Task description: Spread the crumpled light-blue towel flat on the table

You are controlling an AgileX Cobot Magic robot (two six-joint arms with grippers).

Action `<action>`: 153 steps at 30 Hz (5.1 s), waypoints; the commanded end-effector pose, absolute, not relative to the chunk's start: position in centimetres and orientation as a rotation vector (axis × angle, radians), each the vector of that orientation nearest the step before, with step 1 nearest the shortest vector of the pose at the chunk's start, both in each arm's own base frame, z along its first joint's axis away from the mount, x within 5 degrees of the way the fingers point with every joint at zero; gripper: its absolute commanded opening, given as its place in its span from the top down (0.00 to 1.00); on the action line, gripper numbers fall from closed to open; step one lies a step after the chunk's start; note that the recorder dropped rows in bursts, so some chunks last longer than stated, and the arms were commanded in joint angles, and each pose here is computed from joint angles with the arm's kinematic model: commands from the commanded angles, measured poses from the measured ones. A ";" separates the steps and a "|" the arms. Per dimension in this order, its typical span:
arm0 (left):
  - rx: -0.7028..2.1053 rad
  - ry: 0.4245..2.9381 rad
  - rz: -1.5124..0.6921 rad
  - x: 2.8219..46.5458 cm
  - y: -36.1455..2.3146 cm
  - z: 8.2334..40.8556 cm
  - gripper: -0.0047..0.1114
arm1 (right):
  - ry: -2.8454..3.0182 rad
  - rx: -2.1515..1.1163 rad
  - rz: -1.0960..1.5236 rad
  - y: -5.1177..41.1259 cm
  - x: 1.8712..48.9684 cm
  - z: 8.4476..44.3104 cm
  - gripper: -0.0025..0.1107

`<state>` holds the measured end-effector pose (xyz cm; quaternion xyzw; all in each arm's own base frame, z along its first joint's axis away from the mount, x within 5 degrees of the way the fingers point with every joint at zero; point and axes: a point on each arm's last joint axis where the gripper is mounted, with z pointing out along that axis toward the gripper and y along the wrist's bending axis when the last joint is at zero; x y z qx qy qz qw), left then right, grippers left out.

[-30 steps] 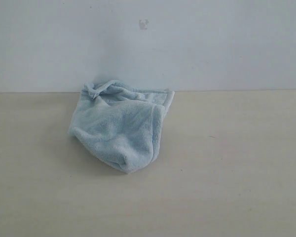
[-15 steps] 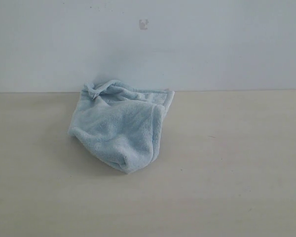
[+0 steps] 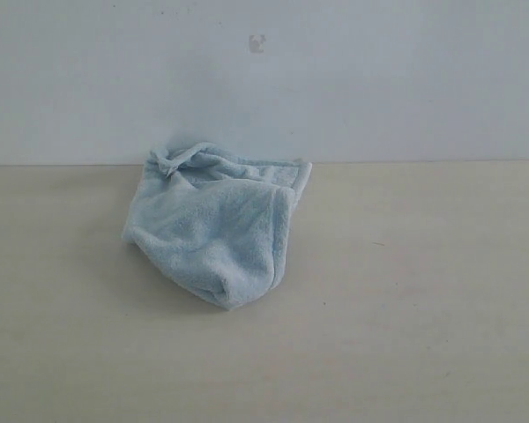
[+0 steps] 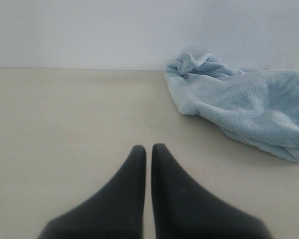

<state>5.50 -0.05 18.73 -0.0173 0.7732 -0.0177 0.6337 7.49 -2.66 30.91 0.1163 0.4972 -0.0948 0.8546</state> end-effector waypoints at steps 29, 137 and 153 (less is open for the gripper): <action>-0.030 1.760 -0.047 5.5 -0.1 18.8 0.93 | 2.515 -0.267 1.194 8.2 34.1 17.1 0.95; -0.030 1.760 -0.047 5.5 -0.1 18.8 0.93 | 2.235 -1.007 1.158 14.4 31.4 31.2 0.98; -0.030 1.762 -0.047 5.5 -0.1 18.8 0.93 | 2.463 -0.707 0.562 10.9 31.3 26.9 0.98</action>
